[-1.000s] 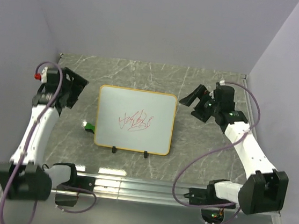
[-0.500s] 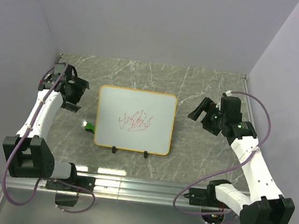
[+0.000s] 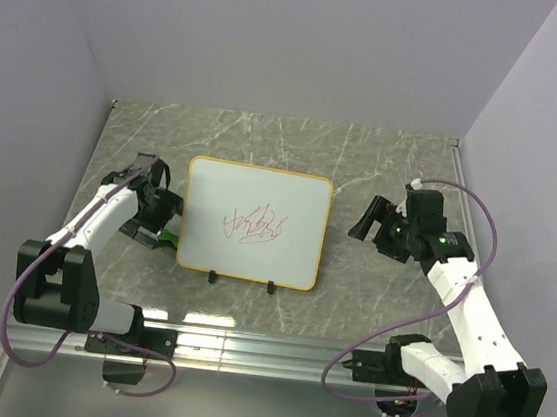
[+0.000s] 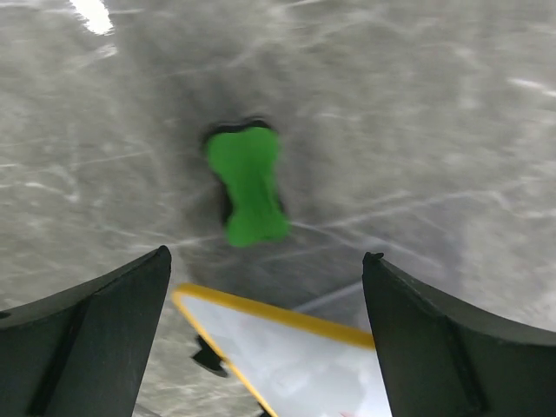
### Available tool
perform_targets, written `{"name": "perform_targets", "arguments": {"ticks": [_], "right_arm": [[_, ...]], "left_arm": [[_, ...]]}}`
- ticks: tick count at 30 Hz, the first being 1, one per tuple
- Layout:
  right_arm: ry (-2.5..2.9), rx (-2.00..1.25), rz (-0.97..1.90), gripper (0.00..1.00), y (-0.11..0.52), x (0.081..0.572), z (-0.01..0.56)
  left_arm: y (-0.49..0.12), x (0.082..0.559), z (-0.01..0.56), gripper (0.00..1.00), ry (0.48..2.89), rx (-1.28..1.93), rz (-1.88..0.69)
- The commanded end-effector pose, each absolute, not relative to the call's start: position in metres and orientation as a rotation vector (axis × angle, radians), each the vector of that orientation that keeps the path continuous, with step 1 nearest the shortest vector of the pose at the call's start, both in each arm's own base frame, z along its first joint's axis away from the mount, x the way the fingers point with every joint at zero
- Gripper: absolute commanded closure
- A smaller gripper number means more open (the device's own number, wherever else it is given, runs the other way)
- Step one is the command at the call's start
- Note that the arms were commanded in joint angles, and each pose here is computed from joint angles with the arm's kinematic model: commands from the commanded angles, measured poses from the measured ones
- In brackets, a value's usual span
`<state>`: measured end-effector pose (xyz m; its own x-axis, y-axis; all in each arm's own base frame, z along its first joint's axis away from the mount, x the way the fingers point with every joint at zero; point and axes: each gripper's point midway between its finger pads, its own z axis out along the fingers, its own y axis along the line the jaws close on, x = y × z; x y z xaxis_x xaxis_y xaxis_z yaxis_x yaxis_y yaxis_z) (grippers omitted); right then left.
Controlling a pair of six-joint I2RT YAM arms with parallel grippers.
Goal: Erase the whiteboard
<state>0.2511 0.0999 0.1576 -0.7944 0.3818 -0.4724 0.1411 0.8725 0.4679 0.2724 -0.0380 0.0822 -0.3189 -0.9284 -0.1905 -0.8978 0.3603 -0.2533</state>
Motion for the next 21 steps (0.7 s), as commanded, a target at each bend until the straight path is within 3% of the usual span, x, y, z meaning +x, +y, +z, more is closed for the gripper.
{"name": "perform_targets", "arguments": {"ticks": [1,11,21], "right_arm": [[2.464,0.325,0.533,0.02,0.095,0.243,0.158],[2.5,0.316,0.514,0.03,0.093,0.232,0.144],[2.507,0.31,0.518,0.04,0.094,0.231,0.144]], "left_arm": [[-0.04,0.258,0.077,0.04,2.206,-1.86,-0.132],[-0.04,0.256,0.056,0.09,2.195,-1.88,-0.124],[-0.043,0.259,0.033,0.2,2.23,-1.912,-0.102]]}}
